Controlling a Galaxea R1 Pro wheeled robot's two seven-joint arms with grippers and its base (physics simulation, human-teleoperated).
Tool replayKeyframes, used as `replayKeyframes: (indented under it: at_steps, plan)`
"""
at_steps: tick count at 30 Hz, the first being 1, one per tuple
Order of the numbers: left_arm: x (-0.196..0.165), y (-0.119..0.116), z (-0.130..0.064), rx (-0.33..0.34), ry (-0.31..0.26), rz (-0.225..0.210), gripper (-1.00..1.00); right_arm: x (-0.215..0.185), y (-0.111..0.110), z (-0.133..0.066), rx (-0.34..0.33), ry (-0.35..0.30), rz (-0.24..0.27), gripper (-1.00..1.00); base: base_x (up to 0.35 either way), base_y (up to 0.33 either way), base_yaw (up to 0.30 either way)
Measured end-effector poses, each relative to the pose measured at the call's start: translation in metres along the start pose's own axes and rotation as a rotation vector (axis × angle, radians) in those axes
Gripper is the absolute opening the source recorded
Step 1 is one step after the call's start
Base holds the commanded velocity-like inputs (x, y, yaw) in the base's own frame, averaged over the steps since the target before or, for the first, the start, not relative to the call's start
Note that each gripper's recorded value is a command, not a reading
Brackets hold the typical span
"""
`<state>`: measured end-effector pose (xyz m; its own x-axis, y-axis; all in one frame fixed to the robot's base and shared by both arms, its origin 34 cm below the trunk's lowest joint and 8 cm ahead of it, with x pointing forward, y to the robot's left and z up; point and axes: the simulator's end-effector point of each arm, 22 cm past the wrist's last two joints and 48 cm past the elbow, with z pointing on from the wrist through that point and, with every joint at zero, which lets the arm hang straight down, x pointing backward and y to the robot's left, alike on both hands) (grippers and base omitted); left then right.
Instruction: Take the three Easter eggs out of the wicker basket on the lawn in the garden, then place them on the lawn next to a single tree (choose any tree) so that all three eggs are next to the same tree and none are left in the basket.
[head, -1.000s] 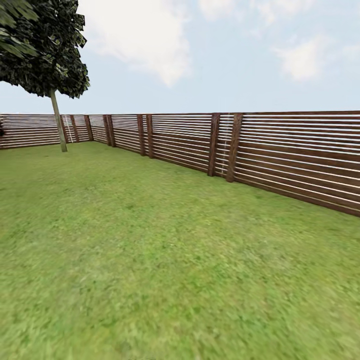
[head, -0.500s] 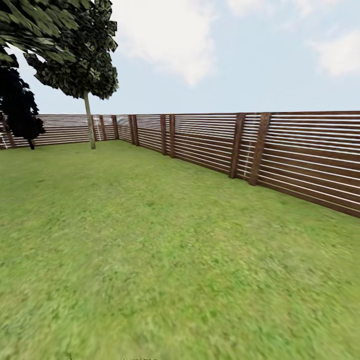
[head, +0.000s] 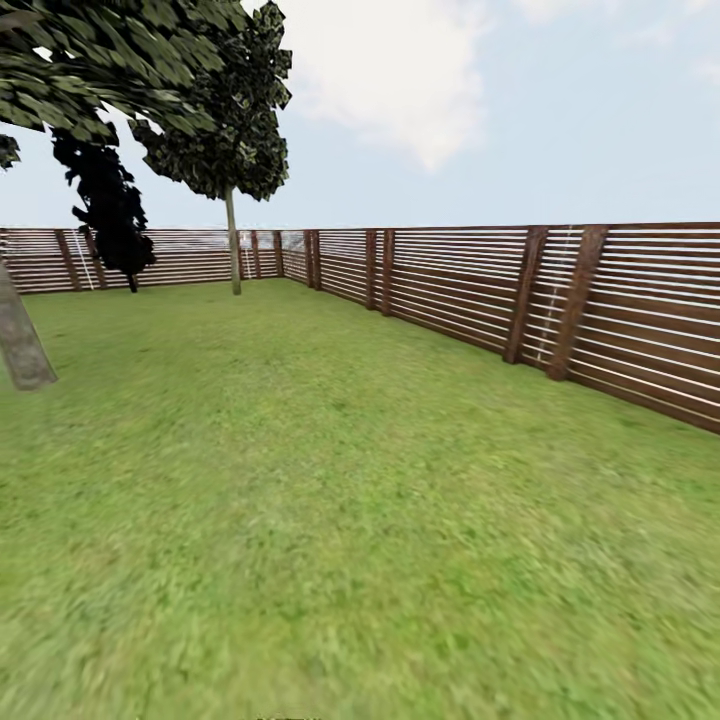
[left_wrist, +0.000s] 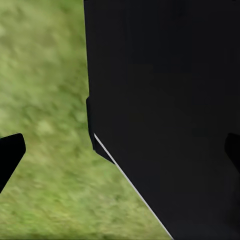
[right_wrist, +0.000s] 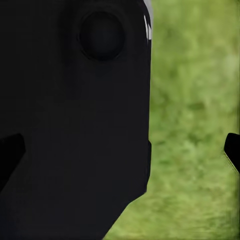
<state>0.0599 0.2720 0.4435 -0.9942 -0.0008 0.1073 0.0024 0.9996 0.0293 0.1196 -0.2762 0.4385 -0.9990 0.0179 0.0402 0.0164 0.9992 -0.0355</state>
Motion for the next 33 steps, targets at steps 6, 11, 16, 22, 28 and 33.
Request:
replayKeyframes:
  at_steps: [6,11,16,22,28,33]
  plan:
    - [-0.0004,-0.0006,0.0000,0.001,-0.001,0.000,1.00,0.0001,0.0001,0.0000,0.000,0.000,0.000,1.00,0.000,0.000,0.290]
    - [-0.0003,-0.0005,0.0000,0.001,0.000,0.000,1.00,-0.0001,0.0000,0.0000,0.000,0.000,0.000,1.00,0.000,0.000,0.290]
    - [-0.0003,-0.0004,0.0000,0.001,0.000,0.000,1.00,0.0000,-0.0002,0.0000,0.000,0.000,0.000,1.00,0.000,0.000,0.290]
    - [0.0000,-0.0006,0.0000,0.001,0.000,0.000,1.00,-0.0002,-0.0011,0.0000,0.001,-0.001,0.000,1.00,0.000,0.000,0.290]
    - [0.0002,-0.0005,0.0000,0.001,0.001,0.000,1.00,-0.0004,-0.0012,0.0000,0.002,-0.001,0.000,1.00,0.000,0.000,0.290]
    - [0.0002,-0.0006,0.0000,0.001,0.001,0.000,1.00,-0.0004,-0.0012,0.0000,0.001,-0.001,0.000,1.00,0.000,0.000,0.290]
